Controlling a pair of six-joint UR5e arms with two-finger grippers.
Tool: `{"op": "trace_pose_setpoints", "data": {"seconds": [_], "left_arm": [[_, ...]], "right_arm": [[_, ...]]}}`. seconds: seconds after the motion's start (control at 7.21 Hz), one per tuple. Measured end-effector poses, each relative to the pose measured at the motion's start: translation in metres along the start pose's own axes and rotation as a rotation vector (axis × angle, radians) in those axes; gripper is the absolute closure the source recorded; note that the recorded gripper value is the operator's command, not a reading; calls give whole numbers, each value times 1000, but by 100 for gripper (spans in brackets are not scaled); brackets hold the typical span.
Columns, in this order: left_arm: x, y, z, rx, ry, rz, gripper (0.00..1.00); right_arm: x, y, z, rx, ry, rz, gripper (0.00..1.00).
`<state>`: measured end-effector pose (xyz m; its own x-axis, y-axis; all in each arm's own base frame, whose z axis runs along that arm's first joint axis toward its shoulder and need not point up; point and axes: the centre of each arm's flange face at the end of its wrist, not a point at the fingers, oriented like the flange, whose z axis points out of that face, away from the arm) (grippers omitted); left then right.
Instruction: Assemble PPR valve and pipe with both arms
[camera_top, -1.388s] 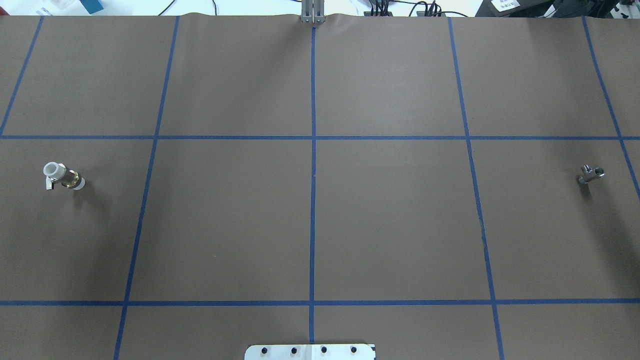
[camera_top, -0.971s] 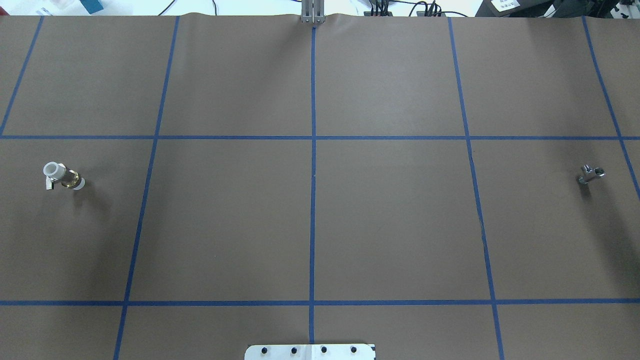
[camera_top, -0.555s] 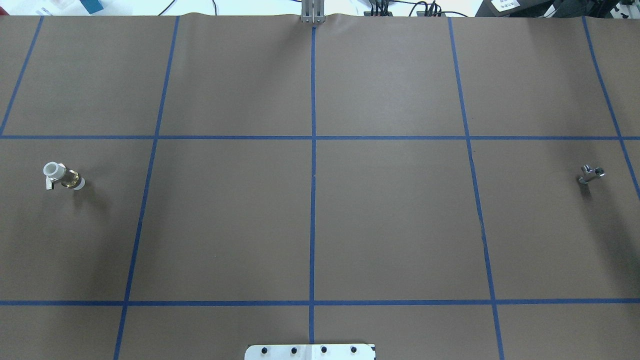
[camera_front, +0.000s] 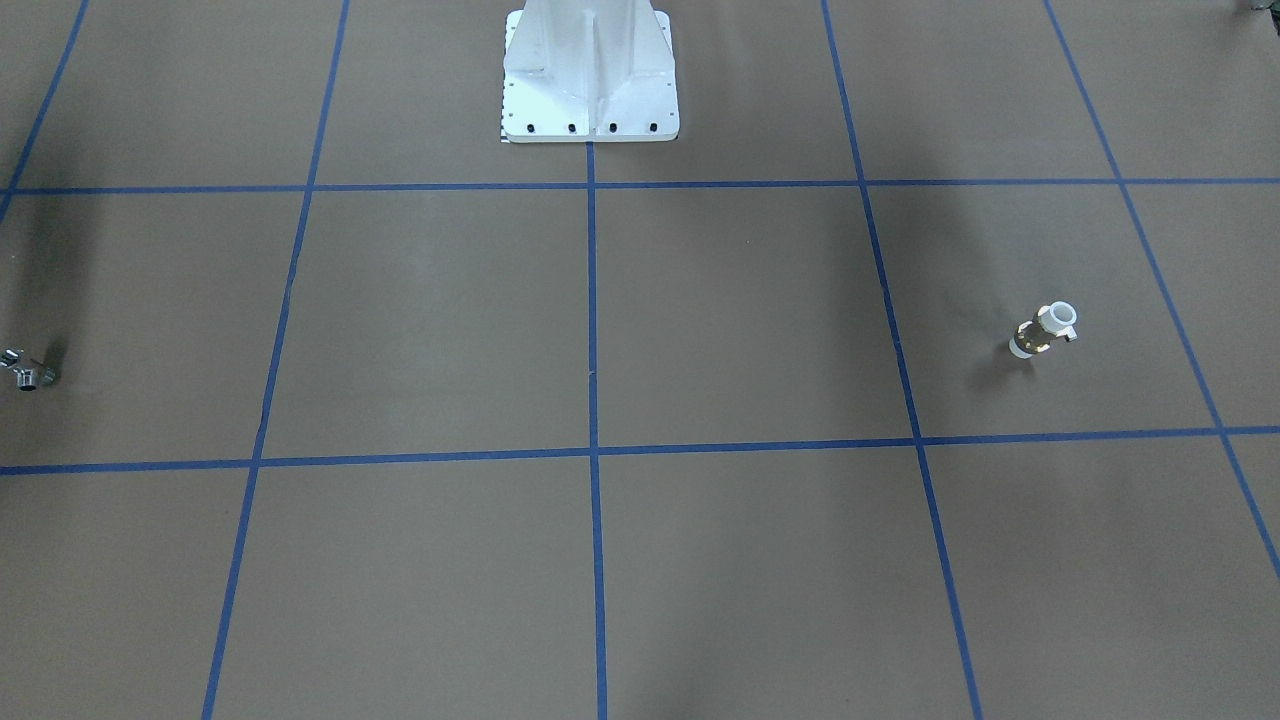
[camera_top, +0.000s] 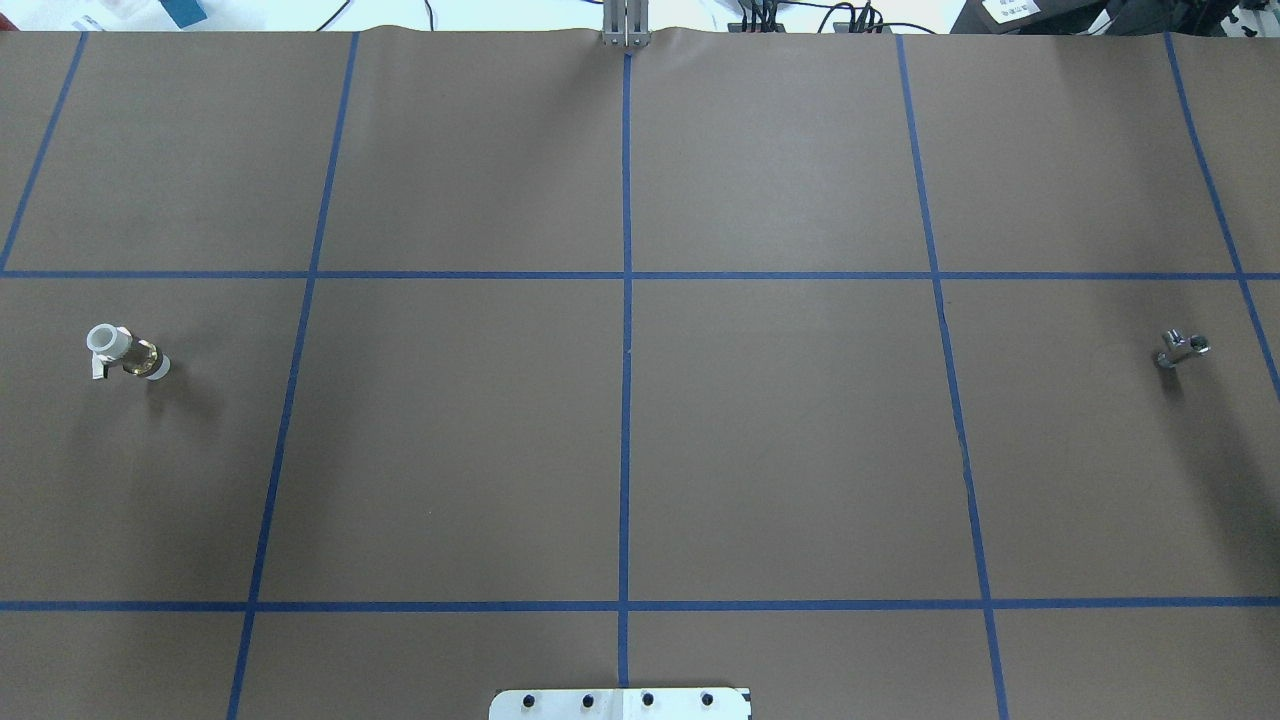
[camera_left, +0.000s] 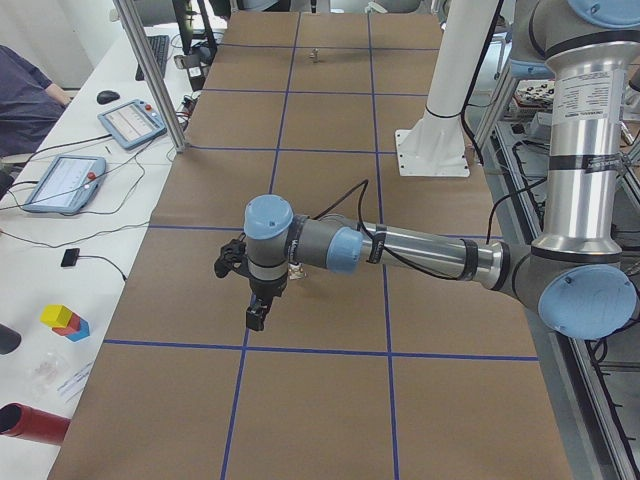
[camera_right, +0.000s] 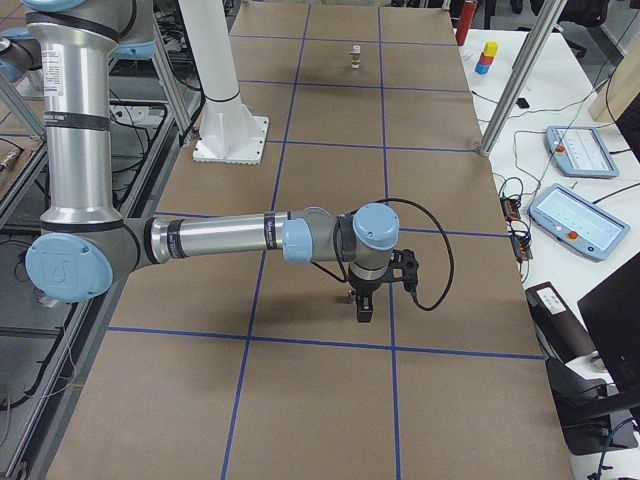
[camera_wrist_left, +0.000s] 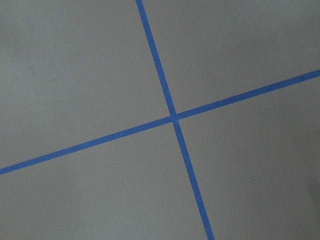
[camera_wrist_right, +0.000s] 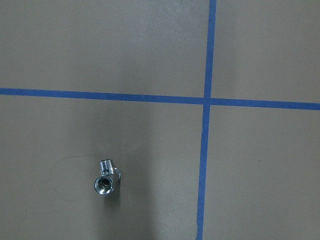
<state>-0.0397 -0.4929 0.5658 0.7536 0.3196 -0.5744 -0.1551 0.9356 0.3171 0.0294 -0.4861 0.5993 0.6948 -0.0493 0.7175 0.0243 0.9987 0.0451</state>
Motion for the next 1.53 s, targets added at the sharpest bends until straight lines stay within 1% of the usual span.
{"op": "trace_pose_setpoints", "data": {"seconds": [0.14, 0.28, 0.42, 0.56, 0.69, 0.97, 1.25, 1.53], "left_arm": [[17, -9, -11, 22, 16, -45, 0], [43, -21, -12, 25, 52, -151, 0], [81, -36, -3, 7, 87, -248, 0], [122, -46, 15, -28, 105, -301, 0], [155, -50, 34, -53, 103, -328, 0], [199, -48, 74, -66, 75, -357, 0], [222, -43, 109, -98, 50, -334, 0], [234, -38, 126, -126, 47, -311, 0]], "right_arm": [[0, 0, 0, 0, 0, -1, 0], [0, 0, 0, 1, -1, -1, 0], [0, 0, 0, 0, -2, 0, 0], [0, 0, 0, -1, -2, 0, 0], [1, 0, 1, -2, -1, 1, 0], [2, -1, 2, -4, -1, 3, 0], [2, 0, 2, -5, -2, 3, 0], [2, 0, 2, -5, -1, 2, 0]]}}
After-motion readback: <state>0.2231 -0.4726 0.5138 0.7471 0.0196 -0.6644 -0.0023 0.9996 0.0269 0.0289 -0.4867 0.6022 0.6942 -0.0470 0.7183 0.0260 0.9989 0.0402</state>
